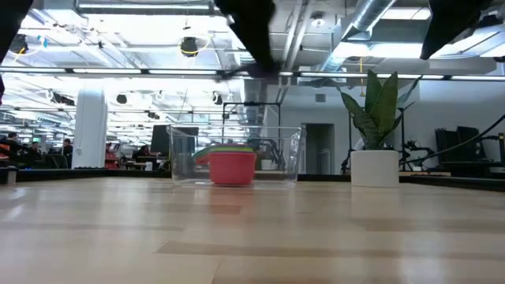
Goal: Nest measuring cups in basket
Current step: Stack the blue measuring cup on top of the orange measuring cup in the transparent bin
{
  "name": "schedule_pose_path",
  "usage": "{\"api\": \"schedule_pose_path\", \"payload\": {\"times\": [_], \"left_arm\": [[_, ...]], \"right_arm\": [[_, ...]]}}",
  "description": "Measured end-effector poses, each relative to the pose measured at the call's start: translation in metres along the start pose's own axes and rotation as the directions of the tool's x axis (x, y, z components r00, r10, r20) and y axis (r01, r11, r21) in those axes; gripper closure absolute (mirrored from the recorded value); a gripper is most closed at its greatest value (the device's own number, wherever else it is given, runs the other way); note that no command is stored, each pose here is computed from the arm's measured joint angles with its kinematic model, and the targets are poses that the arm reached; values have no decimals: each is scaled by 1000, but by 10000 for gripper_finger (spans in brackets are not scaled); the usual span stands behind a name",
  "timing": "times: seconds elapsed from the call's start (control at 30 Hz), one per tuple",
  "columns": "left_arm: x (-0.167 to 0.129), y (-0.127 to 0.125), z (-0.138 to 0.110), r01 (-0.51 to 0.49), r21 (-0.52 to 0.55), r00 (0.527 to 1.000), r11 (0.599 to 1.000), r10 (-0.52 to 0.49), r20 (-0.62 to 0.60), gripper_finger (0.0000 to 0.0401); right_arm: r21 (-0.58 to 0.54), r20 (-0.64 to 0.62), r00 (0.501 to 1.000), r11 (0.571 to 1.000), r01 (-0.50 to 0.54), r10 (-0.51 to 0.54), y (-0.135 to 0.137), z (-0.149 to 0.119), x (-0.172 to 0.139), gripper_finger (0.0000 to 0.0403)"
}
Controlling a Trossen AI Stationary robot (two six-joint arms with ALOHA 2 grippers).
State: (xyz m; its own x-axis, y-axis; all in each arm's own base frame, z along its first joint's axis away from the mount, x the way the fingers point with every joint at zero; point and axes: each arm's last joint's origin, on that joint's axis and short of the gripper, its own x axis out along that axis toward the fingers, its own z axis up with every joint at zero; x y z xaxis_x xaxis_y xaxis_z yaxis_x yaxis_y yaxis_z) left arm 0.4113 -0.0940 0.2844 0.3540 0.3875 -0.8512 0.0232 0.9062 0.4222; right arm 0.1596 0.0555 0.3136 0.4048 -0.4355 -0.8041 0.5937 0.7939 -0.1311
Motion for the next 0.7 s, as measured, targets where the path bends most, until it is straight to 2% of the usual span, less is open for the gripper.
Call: {"api": "schedule_pose_path", "payload": {"times": [0.1, 0.2, 0.3, 0.47, 0.53, 0.7], "left_arm": [[-21, 27, -7, -54, -13, 992, 998, 52, -113, 400], [-29, 52, -18, -99, -33, 974, 995, 90, -206, 400], [-30, 72, -26, -35, -48, 978, 998, 24, -207, 401], [-24, 113, -47, -53, -72, 965, 996, 33, -262, 401], [-24, 130, -55, -43, -103, 969, 994, 16, -248, 401], [-6, 157, -83, -8, -200, 946, 980, -58, -320, 401]], "right_arm": [[0, 0, 1000, 1000, 0, 0, 0, 0, 0, 369], [4, 2, 1000, 1000, -1, 1, 0, 0, 0, 369], [23, 4, 1000, 1000, -4, 4, 0, 1, 0, 369], [48, 4, 1000, 999, -5, 5, 1, 1, 0, 369], [48, 5, 1000, 999, -6, 6, 0, 1, 0, 369], [53, 7, 1000, 999, -9, 8, 1, 1, 0, 369]]}}
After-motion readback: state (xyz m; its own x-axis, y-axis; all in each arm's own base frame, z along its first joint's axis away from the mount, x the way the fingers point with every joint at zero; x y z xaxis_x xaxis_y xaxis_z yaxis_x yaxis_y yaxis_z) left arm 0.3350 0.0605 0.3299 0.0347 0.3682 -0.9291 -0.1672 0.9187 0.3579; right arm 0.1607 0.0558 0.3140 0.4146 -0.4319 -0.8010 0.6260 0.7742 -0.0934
